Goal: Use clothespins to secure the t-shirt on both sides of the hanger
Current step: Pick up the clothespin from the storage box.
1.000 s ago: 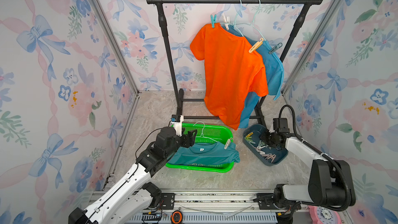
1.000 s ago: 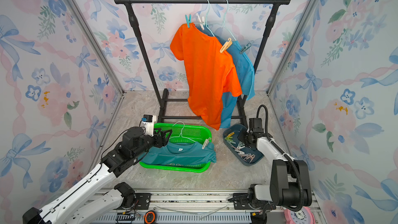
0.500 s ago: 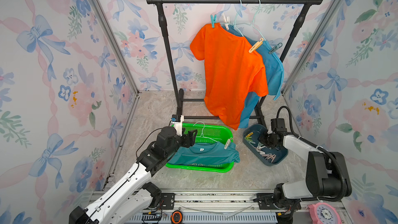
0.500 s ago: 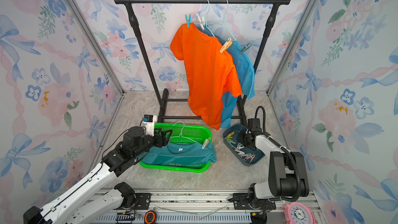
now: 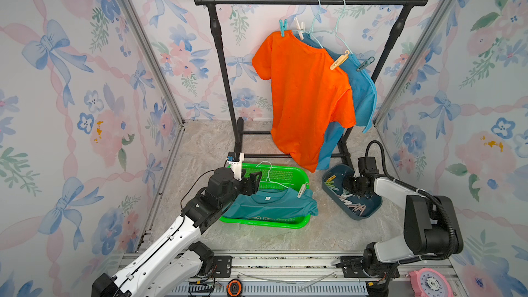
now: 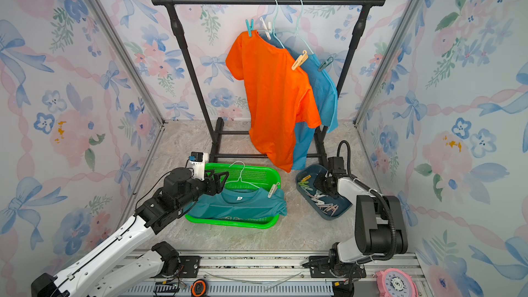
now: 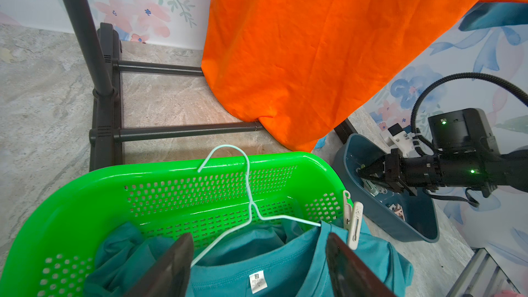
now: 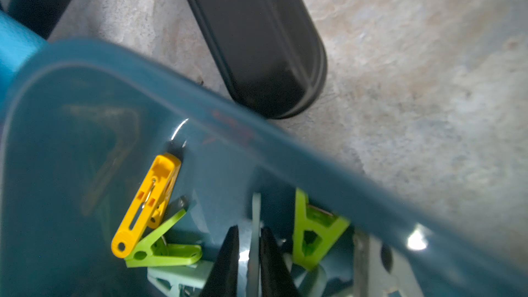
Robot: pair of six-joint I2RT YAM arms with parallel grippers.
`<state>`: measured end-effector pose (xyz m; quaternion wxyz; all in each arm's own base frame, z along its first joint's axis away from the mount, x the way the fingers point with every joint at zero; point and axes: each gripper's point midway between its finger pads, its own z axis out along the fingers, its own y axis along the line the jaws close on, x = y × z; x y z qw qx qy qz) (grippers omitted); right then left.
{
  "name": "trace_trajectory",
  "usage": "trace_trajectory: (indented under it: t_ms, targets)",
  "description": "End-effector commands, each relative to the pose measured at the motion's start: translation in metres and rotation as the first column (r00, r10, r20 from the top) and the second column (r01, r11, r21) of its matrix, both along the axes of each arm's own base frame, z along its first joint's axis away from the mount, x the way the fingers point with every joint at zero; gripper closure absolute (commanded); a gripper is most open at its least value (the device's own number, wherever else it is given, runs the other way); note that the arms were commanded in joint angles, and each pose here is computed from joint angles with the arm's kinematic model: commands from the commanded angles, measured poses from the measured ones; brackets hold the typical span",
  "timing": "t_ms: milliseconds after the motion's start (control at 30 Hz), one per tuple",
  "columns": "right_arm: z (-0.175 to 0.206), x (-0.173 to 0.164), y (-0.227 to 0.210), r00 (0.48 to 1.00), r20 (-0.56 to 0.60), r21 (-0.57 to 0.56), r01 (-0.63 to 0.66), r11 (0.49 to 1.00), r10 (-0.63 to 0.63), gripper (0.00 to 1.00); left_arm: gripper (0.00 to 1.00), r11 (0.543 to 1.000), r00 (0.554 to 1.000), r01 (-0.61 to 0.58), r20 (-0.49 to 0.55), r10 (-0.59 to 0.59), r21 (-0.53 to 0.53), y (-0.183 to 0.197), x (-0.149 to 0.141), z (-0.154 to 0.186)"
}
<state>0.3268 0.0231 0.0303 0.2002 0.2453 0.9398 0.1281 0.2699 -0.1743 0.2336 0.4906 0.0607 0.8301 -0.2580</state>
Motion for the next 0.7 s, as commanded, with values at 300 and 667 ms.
trace_trajectory:
  t_ms: [300,667]
  targets:
    - [0.037,0.006,-0.001,0.991,0.135,0.001,0.012,1.000,-0.012,0.94,0.26,1.000,1.000,0.005,0.029,-0.005,-0.004,-0.005,0.007,0.008]
    - [0.116,0.001,0.017,0.916,0.402,0.076,-0.010,0.997,-0.022,0.97,0.32,0.993,0.983,0.115,0.143,-0.113,-0.008,-0.056,0.001,0.022]
